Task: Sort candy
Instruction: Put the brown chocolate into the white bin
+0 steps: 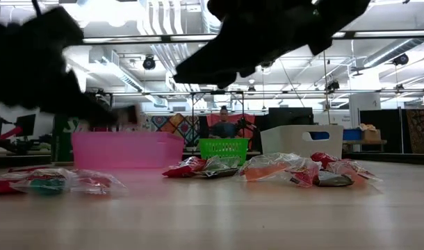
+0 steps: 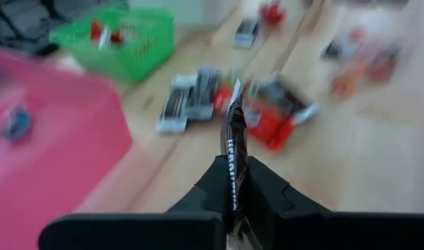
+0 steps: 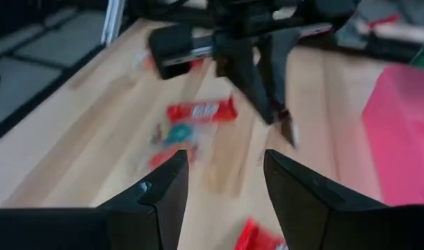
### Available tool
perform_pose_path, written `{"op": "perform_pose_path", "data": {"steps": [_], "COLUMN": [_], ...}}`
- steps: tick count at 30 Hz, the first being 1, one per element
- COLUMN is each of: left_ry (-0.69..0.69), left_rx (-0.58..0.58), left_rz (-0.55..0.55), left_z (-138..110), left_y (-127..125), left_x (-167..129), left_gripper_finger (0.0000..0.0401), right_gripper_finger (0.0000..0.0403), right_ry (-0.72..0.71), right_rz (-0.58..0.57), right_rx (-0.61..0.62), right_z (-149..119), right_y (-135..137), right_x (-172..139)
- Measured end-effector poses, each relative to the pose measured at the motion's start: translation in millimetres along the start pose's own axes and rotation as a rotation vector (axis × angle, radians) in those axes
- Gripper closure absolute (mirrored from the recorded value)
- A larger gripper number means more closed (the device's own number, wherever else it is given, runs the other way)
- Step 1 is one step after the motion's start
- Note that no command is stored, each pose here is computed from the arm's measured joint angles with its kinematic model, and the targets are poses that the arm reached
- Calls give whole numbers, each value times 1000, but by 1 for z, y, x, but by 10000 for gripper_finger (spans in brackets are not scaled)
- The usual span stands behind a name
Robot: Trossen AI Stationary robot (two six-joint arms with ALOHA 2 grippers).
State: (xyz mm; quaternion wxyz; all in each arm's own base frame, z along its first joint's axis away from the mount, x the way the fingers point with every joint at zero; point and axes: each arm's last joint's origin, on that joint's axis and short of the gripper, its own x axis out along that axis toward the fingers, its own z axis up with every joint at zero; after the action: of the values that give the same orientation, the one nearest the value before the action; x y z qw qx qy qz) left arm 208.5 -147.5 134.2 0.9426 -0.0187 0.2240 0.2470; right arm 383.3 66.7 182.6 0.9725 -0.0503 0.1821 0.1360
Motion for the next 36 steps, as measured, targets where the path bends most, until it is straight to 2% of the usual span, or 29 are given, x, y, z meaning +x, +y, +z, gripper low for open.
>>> {"op": "perform_pose_path", "data": {"steps": [5, 11, 24, 29, 36], "left_ry": [-70, -159, -222, -227, -225], "left_rx": [-7, -11, -28, -25, -21], "left_rz": [-83, -159, -144, -143, -145], "left_z": [25, 44, 47, 48, 48], "left_y": [-2, -7, -15, -16, -16], "left_x": [-11, -17, 1, 2, 2], "left_gripper_finger": [394, 394, 394, 394, 389], "right_gripper_finger": [223, 223, 229, 273, 381], "right_ry": [-129, -188, -203, -199, -198], "right_rz": [-33, -48, -37, -29, -30], "right_rx": [-11, -3, -5, -6, 2], "right_z": [3, 5, 7, 6, 6], "right_y": [-2, -4, -4, -3, -4], "right_x": [8, 10, 10, 10, 10]}}
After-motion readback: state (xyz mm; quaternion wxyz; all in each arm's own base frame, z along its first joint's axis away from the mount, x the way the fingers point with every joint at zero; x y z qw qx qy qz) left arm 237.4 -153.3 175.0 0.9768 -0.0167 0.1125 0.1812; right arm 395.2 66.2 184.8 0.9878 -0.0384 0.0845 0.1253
